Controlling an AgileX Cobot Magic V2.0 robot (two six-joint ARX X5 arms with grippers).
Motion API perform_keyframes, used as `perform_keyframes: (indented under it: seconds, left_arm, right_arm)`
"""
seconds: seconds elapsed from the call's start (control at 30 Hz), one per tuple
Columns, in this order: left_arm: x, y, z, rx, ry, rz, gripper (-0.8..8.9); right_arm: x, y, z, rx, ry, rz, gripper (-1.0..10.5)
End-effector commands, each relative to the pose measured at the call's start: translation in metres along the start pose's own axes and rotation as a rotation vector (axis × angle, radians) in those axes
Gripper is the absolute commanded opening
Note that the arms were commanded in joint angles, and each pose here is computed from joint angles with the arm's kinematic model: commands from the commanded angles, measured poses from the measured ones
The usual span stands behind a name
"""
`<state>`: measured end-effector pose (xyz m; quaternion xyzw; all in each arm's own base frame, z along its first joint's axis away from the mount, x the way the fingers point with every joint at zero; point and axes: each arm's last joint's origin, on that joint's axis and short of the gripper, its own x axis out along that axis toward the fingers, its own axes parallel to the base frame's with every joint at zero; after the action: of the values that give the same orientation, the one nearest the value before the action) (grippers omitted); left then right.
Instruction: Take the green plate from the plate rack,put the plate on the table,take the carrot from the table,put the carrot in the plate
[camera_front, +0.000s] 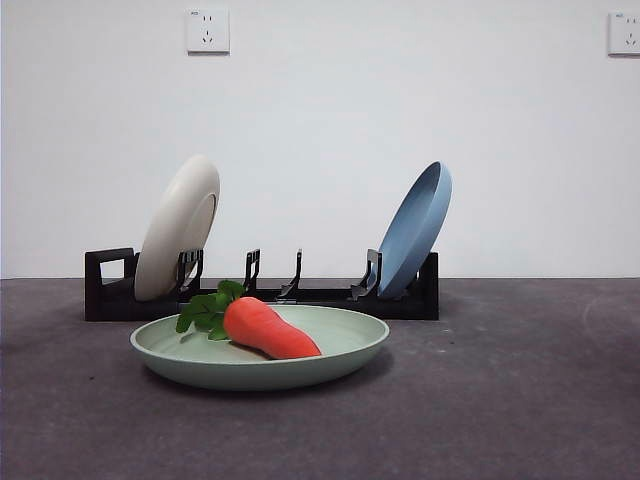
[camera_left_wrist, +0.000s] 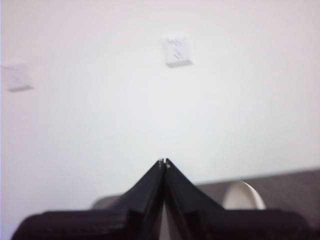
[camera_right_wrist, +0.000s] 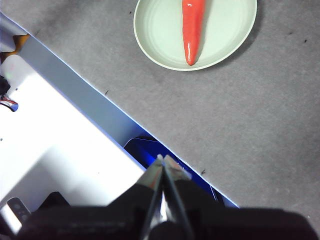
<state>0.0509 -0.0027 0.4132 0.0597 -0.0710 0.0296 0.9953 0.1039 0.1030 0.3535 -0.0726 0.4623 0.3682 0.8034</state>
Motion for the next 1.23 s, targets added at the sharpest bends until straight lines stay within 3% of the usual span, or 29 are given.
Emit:
perform_keyframes:
  seconds: [0.03, 0.2, 0.33, 0.6, 0.9, 1.23]
  left_arm:
    - [0.004, -0.002, -0.028, 0.01, -0.052, 0.054, -0.03]
    - [0.011, -0.009, -0.089, -0.002, -0.087, 0.016, -0.03]
    - [0.017, -0.017, -0.145, -0.027, -0.008, -0.047, -0.03]
    - [0.015, -0.027, -0.216, -0.059, 0.12, -0.125, -0.03]
    - [0.01, -0.032, -0.254, -0.104, 0.183, -0.148, -0.03]
    - [0.006, -0.033, -0.268, -0.138, 0.316, -0.154, -0.03]
  right_arm:
    - [0.001, 0.0, 0.0, -0.007, -0.003, 0.0, 0.0]
    - [0.001, 0.0, 0.0, -0.007, -0.003, 0.0, 0.0]
    - [0.001, 0.0, 0.0, -0.007, -0.003, 0.0, 0.0]
    - [0.001, 0.0, 0.0, -0.007, -0.003, 0.0, 0.0]
    - [0.001, 0.0, 0.0, -0.007, -0.003, 0.0, 0.0]
    - [0.001, 0.0, 0.0, -0.007, -0.003, 0.0, 0.0]
